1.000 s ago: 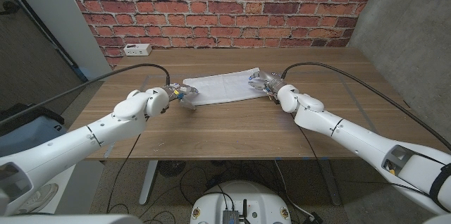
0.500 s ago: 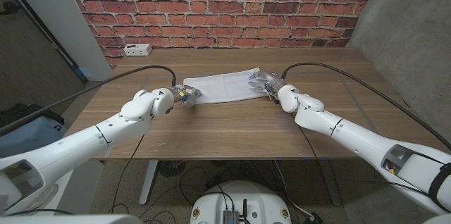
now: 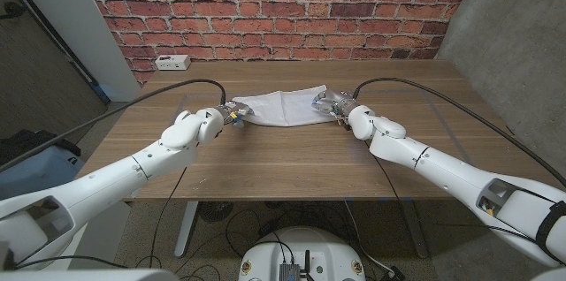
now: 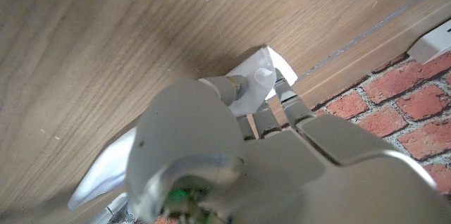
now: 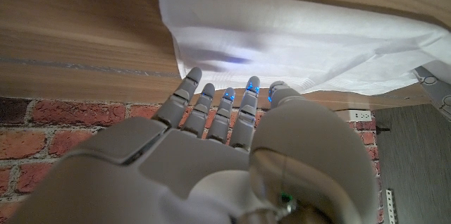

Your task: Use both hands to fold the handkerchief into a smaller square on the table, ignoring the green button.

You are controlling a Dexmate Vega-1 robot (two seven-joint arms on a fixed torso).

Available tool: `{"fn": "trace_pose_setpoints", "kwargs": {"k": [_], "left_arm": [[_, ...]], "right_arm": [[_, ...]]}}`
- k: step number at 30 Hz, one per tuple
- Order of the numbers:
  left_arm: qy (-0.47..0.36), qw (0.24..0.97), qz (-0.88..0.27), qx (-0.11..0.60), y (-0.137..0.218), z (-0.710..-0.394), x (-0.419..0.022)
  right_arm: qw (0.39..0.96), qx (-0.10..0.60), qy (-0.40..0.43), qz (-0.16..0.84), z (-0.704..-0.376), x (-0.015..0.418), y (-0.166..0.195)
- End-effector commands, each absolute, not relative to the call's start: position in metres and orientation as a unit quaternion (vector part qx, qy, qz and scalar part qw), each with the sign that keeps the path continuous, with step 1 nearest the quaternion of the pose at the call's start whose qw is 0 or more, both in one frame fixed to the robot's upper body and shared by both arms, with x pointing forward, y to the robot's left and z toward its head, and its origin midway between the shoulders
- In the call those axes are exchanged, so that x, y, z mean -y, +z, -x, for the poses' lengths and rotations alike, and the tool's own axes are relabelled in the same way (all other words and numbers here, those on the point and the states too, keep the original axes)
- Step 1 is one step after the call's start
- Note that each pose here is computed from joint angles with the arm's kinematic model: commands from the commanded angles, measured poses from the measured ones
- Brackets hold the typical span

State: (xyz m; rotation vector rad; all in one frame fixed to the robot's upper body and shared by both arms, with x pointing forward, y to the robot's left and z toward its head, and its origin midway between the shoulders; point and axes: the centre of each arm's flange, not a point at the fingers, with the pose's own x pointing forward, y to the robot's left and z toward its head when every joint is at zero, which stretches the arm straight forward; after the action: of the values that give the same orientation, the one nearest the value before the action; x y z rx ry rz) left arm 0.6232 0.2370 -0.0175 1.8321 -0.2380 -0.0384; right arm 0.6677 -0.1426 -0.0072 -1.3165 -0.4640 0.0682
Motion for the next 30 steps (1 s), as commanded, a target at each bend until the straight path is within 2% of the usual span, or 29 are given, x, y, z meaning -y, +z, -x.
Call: {"fn": "trace_pose_setpoints", "kwargs": {"k": [1, 11, 18, 30], "left_arm": [[0.034, 0.556, -0.813, 0.167, -0.017, -0.625, -0.233], [0.061, 0.499, -0.829, 0.245, -0.001, -0.624, -0.227], [0.060, 0.468, -0.836, 0.279, 0.007, -0.627, -0.219], [0.074, 0.370, -0.871, 0.315, 0.026, -0.621, -0.204]], "right_arm": [[0.750, 0.200, 0.042, 0.629, -0.674, 0.137, -0.012], [0.746, 0.192, 0.050, 0.635, -0.678, 0.135, -0.017], [0.749, 0.190, 0.051, 0.633, -0.678, 0.137, -0.018], [0.743, 0.189, 0.055, 0.640, -0.678, 0.137, -0.020]]}}
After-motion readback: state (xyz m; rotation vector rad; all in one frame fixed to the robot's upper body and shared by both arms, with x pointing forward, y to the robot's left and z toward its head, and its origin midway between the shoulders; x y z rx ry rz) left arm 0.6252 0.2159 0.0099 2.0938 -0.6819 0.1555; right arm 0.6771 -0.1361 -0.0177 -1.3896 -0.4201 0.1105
